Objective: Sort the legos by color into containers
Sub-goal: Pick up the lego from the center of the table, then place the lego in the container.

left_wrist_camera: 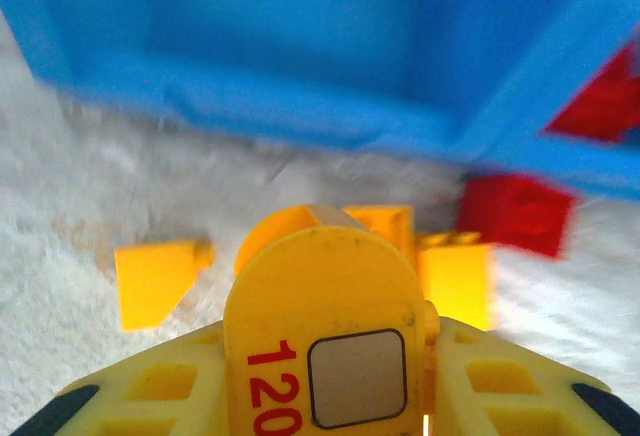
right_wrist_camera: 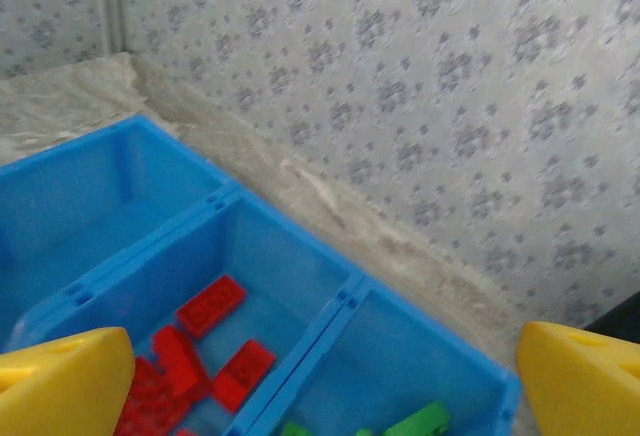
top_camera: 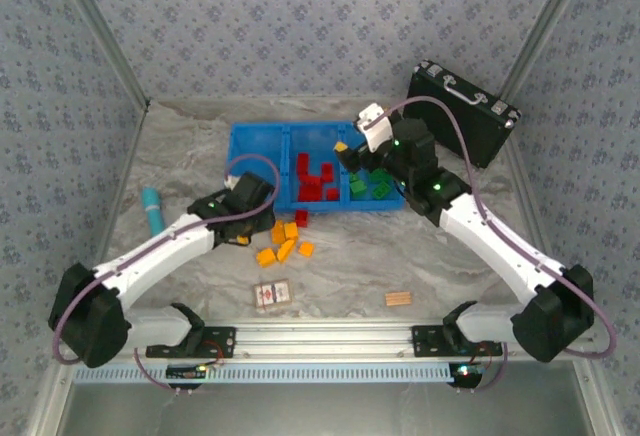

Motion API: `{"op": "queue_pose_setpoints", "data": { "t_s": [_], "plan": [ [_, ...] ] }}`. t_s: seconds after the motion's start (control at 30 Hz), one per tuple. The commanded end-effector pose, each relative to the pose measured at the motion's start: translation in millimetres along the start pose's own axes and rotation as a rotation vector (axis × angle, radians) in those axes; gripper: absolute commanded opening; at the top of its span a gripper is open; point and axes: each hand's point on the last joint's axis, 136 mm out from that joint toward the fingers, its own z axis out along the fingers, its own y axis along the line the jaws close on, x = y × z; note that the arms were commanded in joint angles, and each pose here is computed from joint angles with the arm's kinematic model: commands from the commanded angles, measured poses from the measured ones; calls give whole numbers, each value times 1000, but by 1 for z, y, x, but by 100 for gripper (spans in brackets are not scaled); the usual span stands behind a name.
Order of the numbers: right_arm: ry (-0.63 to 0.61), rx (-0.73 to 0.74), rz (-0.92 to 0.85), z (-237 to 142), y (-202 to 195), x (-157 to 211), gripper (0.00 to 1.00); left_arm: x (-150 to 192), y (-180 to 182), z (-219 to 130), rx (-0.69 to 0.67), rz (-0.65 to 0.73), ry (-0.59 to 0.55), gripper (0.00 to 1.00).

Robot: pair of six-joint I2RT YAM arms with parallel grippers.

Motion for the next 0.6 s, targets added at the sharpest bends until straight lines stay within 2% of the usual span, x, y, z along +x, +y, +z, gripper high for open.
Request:
{"op": "queue_pose_setpoints", "data": {
  "t_s": [0.0,0.03,0.1,0.13,0.3,0.43,0.57],
  "plan": [
    [115,-234,137,-20,44,27,92,-43,-3,-26,1,77,-92,28],
    [155,-257,184,-19,55,41,91,-58,-7,-28,19,79,-120,28],
    [218,-303,197,-20,82,71,99,-84,-9,-27,38,87,-164,28],
    [234,-246,204,-18,88,87,99,-95,-9,-22,38,93,-177,28],
    [267,-438,176,-43,160,124,99,-130,-3,19,52,95,-164,27],
    [333,-483,154,-46,186,159,93,-134,2,61,19,122,-135,26],
    [344,-483,22,-38,208,188,91,-126,-4,88,57,96,-98,25]
  ]
}}
